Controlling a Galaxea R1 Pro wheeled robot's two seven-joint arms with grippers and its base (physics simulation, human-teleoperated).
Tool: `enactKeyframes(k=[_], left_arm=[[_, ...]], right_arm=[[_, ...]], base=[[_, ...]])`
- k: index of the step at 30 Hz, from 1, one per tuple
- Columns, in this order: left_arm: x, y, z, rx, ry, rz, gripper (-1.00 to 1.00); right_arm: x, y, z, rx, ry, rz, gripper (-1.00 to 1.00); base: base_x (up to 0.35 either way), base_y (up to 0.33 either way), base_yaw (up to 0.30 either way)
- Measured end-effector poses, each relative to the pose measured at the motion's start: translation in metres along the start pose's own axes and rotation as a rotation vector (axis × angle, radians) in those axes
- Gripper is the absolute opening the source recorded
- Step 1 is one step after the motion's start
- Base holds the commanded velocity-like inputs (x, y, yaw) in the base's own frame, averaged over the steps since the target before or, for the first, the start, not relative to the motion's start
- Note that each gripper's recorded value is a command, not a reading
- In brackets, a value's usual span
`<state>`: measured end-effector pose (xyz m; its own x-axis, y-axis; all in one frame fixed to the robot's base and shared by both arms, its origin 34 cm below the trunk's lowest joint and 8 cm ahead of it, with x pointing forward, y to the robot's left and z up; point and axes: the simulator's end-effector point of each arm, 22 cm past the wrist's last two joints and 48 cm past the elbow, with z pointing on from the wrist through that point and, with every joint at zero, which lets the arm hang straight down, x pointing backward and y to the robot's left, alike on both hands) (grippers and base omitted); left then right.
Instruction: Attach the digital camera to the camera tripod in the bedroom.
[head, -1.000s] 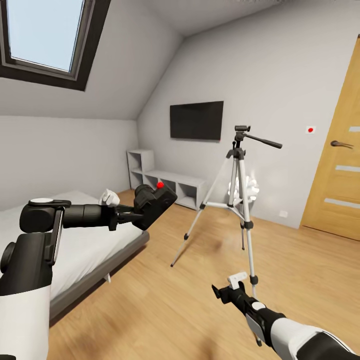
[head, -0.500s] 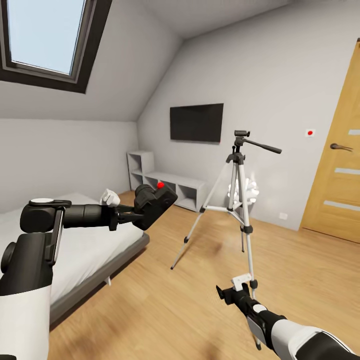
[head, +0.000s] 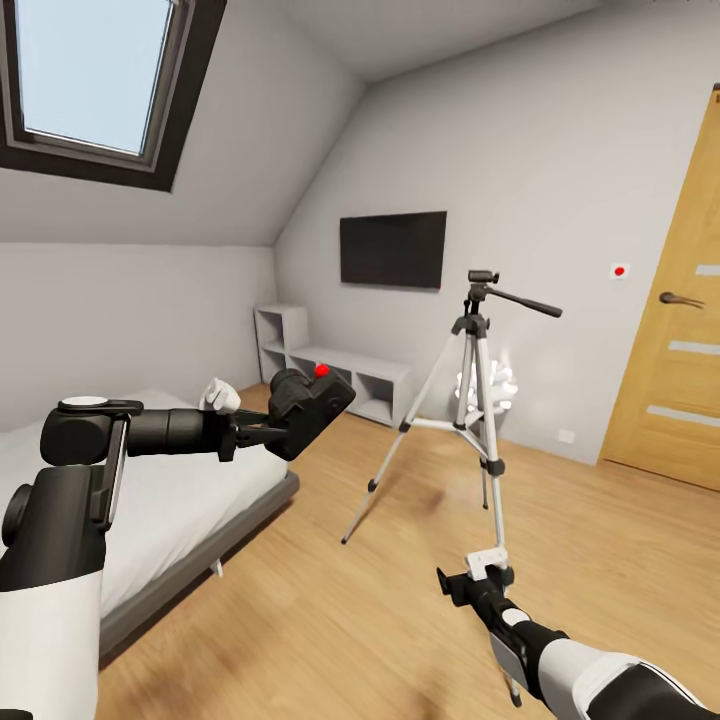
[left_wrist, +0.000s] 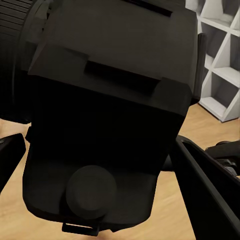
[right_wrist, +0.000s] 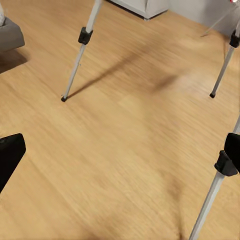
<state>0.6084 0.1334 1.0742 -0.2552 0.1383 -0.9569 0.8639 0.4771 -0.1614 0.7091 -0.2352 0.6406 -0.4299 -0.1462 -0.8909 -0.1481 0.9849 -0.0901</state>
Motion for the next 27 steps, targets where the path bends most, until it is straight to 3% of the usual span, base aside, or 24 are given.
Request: enactKeyframes(k=[5, 12, 27], left_arm=[[-0.009, -0.001, -0.002, 0.000, 0.000, 0.000, -1.00], [-0.022, -0.002, -0.004, 0.000, 0.000, 0.000, -1.00], [-0.048, -0.005, -0.009, 0.003, 0.002, 0.000, -1.00]], right_arm=[[-0.012, 0.023, -0.002, -0.034, -0.003, 0.008, 1.00], [-0.024, 0.052, -0.009, -0.140, -0.001, 0.010, 1.00], [-0.048, 0.053, -0.019, -0.157, 0.002, 0.011, 1.00]], base=[[0.000, 0.000, 0.000], [0.000, 0.000, 0.000], [0.000, 0.000, 0.000]])
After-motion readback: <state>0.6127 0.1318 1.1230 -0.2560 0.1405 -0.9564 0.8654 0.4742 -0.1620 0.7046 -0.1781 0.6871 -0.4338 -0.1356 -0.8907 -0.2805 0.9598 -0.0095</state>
